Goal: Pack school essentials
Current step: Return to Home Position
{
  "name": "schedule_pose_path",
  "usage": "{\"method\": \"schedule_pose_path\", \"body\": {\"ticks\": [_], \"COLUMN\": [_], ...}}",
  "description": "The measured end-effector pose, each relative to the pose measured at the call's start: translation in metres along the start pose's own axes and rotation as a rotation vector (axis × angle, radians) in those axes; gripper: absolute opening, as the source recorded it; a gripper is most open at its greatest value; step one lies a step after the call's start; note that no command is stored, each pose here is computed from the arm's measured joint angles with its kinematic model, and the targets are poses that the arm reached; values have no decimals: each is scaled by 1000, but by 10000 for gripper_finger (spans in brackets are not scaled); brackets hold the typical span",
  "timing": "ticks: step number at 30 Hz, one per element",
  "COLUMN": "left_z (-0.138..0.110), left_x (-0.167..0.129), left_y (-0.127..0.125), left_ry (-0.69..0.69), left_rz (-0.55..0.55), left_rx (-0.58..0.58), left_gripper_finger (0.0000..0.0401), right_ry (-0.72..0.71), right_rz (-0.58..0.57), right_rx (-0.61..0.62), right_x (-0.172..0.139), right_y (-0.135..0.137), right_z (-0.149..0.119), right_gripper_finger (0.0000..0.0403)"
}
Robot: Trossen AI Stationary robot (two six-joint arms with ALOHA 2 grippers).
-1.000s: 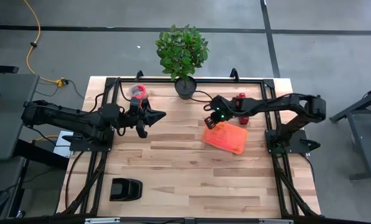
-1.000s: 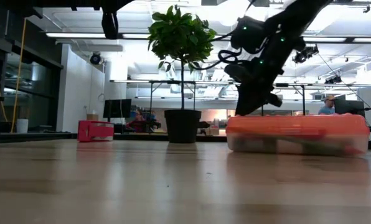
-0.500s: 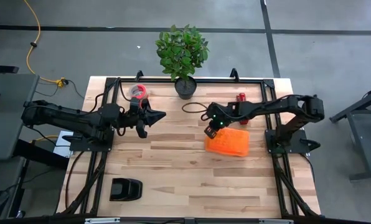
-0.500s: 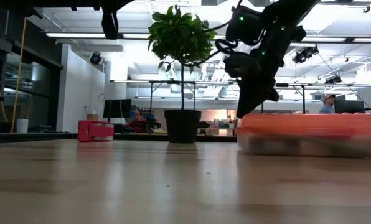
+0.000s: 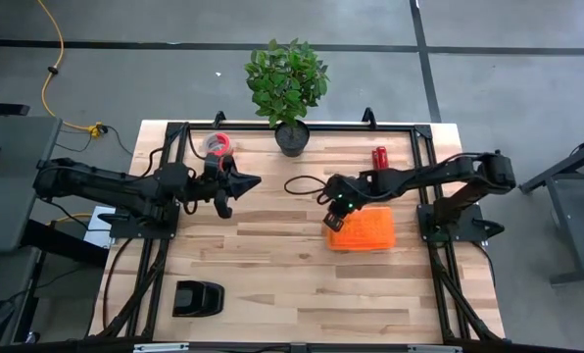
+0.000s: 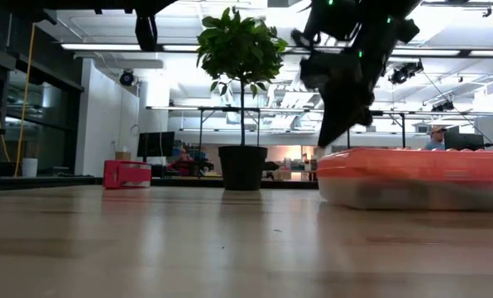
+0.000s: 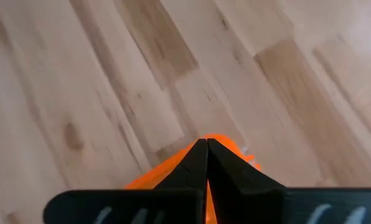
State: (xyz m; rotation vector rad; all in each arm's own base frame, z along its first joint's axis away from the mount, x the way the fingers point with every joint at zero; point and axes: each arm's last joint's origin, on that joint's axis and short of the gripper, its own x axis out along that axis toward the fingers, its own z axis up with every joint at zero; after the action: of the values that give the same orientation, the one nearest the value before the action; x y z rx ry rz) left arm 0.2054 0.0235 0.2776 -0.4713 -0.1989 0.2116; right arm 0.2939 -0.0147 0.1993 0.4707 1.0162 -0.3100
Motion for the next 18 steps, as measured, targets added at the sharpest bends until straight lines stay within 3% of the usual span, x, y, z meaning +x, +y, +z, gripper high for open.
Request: {"method": "schedule_pose_path", "body": {"ticks": [6,13,18], "left_z": [26,56,74], "left_x": [-17,-37,-43], "left_y": [-4,-12,-20], "left_ry": [-69,135,178], "left_rz": [-5,113,159], "left_rx": [114,201,266], "left_gripper_finger": [0,0,0], "right_ry": [-290,-794,-989], "right_rz": [94,353,465], "right_rx": [-133,-215,-291], "right_x": [-61,-132,-161], "right_y": [-1,3,4], "right_z": [22,49,54], "right_gripper_finger": [0,0,0]}}
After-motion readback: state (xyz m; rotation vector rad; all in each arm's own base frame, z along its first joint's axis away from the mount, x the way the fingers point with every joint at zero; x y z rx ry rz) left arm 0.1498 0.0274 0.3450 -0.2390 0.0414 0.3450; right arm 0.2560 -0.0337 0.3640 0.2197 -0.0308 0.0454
